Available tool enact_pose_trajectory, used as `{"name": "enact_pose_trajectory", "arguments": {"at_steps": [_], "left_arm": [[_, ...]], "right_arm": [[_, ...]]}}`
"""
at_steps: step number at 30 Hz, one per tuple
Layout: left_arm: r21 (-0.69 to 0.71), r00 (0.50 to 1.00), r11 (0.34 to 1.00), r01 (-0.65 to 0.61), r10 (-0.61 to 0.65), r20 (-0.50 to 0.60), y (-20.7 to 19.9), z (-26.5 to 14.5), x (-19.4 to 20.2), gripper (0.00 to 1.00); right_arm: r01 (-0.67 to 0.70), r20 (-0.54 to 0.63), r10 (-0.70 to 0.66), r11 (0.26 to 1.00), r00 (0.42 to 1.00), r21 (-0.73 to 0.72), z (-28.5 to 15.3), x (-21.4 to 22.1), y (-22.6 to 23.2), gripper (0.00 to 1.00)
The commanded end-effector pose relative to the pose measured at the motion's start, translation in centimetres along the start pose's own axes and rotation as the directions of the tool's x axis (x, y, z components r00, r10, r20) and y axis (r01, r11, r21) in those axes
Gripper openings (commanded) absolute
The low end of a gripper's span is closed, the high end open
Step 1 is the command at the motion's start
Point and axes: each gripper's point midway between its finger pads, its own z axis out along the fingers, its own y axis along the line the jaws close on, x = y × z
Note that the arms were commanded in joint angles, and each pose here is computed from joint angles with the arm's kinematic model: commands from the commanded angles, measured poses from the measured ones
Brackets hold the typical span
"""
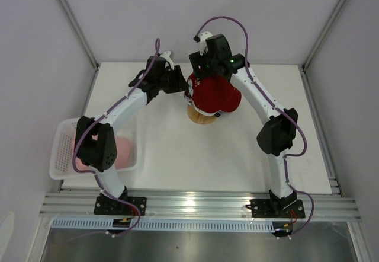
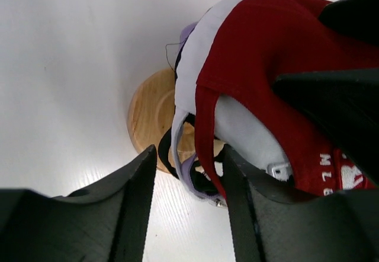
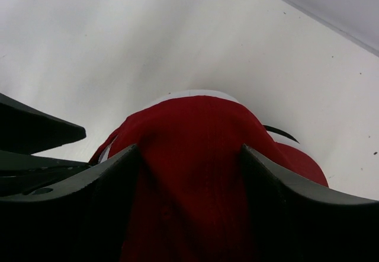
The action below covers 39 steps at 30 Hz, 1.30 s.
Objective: Stack the hats
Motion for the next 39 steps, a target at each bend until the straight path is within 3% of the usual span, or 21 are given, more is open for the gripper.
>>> {"name": "enact_pose_trajectory", "arguments": {"at_steps": [1, 7, 11, 12, 14, 15, 18, 22, 29, 39], "left_arm": [[-0.051, 0.999, 0.998, -0.048, 0.049, 0.024, -0.5, 0.6, -1.2, 0.50], [-0.234, 0.998, 0.971, -0.054, 0.059, 0.014, 3.2, 1.3, 0.0, 0.37], [-0.243, 0.999, 0.969, -0.052, 0.049, -0.015, 4.0, 2.2, 1.2, 0.34], [-0.245, 0.999, 0.968, -0.051, 0.048, -0.019, 4.1, 2.4, 1.5, 0.33], [-0.252, 0.999, 0.966, -0.048, 0.042, -0.030, 4.5, 2.7, 2.1, 0.33], [-0.259, 0.998, 0.965, -0.049, 0.040, -0.038, 4.9, 2.9, 2.6, 0.32], [-0.271, 0.998, 0.961, -0.047, 0.034, -0.052, 5.5, 3.2, 3.4, 0.32], [-0.276, 0.997, 0.960, -0.037, 0.018, -0.073, 6.0, 3.9, 4.3, 0.32], [-0.300, 0.994, 0.953, -0.036, 0.003, -0.111, 7.1, 4.8, 6.0, 0.31], [-0.292, 0.996, 0.955, -0.062, 0.039, -0.081, 6.4, 2.9, 4.9, 0.32]], "right_arm": [[0.005, -0.088, -0.007, 1.000, 0.996, -0.020, 0.3, 2.2, 0.7, 0.73], [-0.043, -0.060, 0.043, 0.999, 0.997, 0.000, -1.4, 1.0, -0.1, 0.81], [-0.158, 0.013, 0.162, 0.974, 0.987, -0.161, -4.8, -1.3, 0.4, 0.81], [-0.164, 0.105, 0.185, 0.970, 0.977, -0.181, -7.2, -3.7, -0.6, 0.81], [-0.194, 0.136, 0.229, 0.953, 0.964, -0.231, -8.2, -3.7, -0.9, 0.82], [-0.196, 0.185, 0.240, 0.954, 0.953, -0.226, -10.3, -4.6, -1.9, 0.85], [-0.269, 0.214, 0.306, 0.945, 0.928, -0.186, -11.1, -3.7, -4.7, 0.88], [-0.383, 0.153, 0.407, 0.909, 0.900, -0.163, -10.0, -0.3, -7.8, 0.87], [-0.433, 0.118, 0.446, 0.894, 0.887, -0.116, -8.5, 3.2, -9.4, 0.86], [-0.501, 0.104, 0.499, 0.865, 0.860, -0.008, -6.4, 5.7, -12.3, 0.83]]}}
